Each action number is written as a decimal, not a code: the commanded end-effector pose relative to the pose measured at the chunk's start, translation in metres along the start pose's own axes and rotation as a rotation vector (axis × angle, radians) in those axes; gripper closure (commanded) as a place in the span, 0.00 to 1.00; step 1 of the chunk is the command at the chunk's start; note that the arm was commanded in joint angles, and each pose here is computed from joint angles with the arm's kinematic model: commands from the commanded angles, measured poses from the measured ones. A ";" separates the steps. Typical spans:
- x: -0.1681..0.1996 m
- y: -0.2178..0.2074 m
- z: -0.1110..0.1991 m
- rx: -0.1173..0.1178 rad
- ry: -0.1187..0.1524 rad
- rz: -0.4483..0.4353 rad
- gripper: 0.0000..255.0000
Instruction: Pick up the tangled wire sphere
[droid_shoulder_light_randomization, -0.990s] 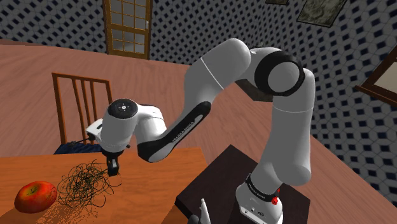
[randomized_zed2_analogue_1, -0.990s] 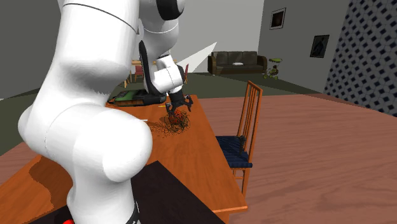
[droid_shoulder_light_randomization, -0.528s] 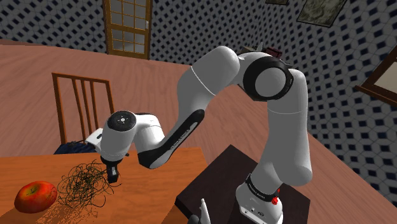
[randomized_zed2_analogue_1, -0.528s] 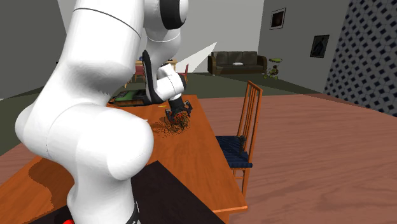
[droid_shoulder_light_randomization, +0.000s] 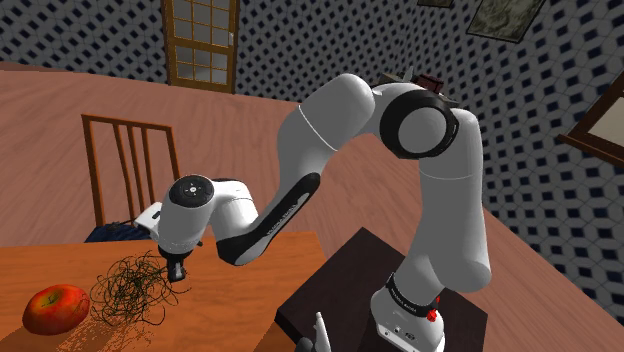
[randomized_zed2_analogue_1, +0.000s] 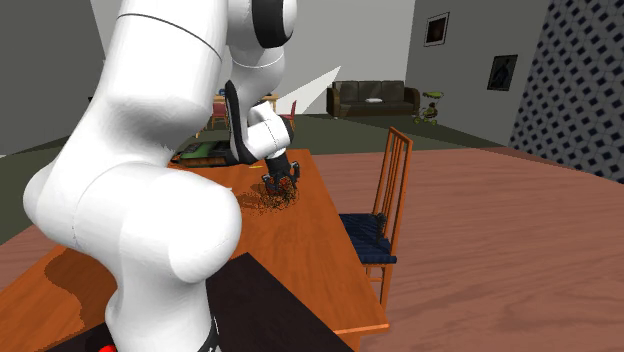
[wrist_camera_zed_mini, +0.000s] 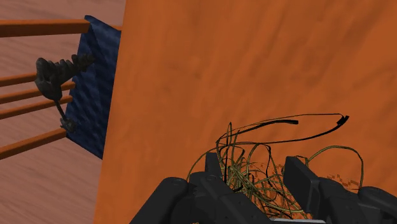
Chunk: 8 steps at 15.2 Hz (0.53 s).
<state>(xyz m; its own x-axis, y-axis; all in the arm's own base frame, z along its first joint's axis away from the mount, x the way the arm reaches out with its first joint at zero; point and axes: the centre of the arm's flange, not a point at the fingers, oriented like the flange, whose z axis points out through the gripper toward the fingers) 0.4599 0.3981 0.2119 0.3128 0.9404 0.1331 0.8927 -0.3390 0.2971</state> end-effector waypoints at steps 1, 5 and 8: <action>0.000 -0.001 0.000 0.002 0.000 -0.001 1.00; 0.001 0.001 -0.011 0.002 0.000 -0.001 1.00; 0.003 0.006 -0.026 0.002 0.000 -0.001 1.00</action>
<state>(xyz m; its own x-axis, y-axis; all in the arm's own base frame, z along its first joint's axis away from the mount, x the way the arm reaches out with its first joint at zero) 0.4578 0.3981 0.2322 0.3117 0.9410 0.1317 0.8939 -0.3374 0.2952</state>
